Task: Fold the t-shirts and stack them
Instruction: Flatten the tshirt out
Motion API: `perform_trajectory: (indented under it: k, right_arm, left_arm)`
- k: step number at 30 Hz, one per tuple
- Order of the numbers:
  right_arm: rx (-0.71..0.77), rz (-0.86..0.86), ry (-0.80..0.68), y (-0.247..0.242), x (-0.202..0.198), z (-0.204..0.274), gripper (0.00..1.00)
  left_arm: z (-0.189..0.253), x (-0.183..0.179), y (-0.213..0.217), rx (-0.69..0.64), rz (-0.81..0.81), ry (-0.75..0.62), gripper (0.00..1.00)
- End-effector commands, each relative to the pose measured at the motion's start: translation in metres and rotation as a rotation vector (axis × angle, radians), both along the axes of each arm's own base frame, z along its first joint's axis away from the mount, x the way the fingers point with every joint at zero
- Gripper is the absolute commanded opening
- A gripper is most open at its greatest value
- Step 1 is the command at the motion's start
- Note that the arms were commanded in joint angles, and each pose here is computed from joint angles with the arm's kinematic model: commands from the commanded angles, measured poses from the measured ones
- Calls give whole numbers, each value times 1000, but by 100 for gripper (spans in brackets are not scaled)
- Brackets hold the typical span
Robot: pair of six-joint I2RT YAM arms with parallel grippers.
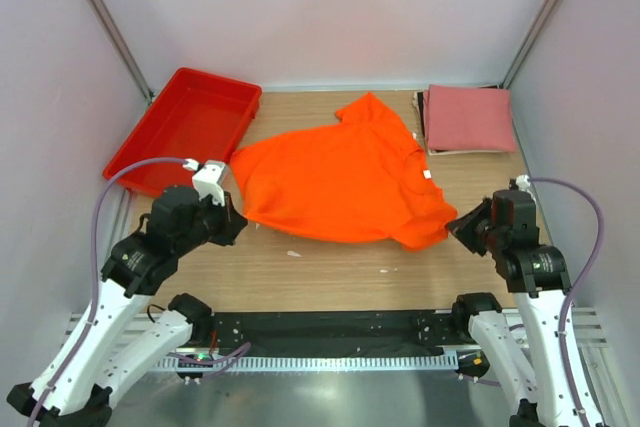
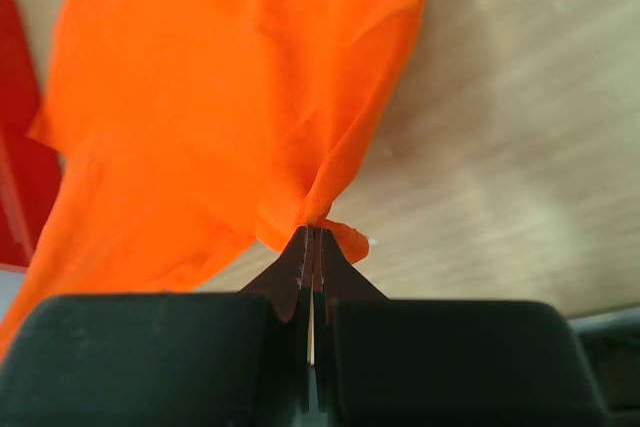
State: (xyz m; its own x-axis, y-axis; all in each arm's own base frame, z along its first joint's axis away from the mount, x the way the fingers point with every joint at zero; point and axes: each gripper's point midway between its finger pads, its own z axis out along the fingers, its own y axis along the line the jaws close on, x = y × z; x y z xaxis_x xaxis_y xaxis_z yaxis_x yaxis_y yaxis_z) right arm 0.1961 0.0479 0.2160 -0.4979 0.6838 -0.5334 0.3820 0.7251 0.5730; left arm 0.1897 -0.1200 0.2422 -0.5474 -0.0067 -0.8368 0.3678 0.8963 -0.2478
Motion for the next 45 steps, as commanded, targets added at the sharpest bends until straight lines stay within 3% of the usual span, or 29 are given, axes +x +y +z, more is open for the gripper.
perform_trajectory:
  k: [1,5,11,18,32,39,42,44,45]
  right_arm:
    - [5,-51,94,-6,-24,-35,1]
    - [-27,-150,65,-23,-27,-24,1]
    - [-129,-266,85,-50,-32,0,1]
    - [-144,-257,177,-49,-29,-22,1]
    - [-97,-141,154,-25,54,-55,1]
    - [-126,-124,167,-26,79,-46,1]
    - [-165,-232,119,-44,80,-18,1]
    - [-142,-253,41,-44,94,6,1]
    - [-120,-267,-40,-43,114,33,1]
  left_arm:
    - [1,-9,-12,-111,41,68,0]
    - [-28,-13,-26,-116,36,245,0]
    - [-76,-17,-18,-108,206,438,0]
    - [-100,-25,-20,-189,308,533,0]
    - [-141,-39,-15,-201,405,644,0]
    - [-131,-29,-5,-149,437,585,0]
    - [-107,-19,-6,-167,411,513,0]
    - [-80,-2,-5,-159,393,406,0]
    - [-45,17,3,-158,428,292,0]
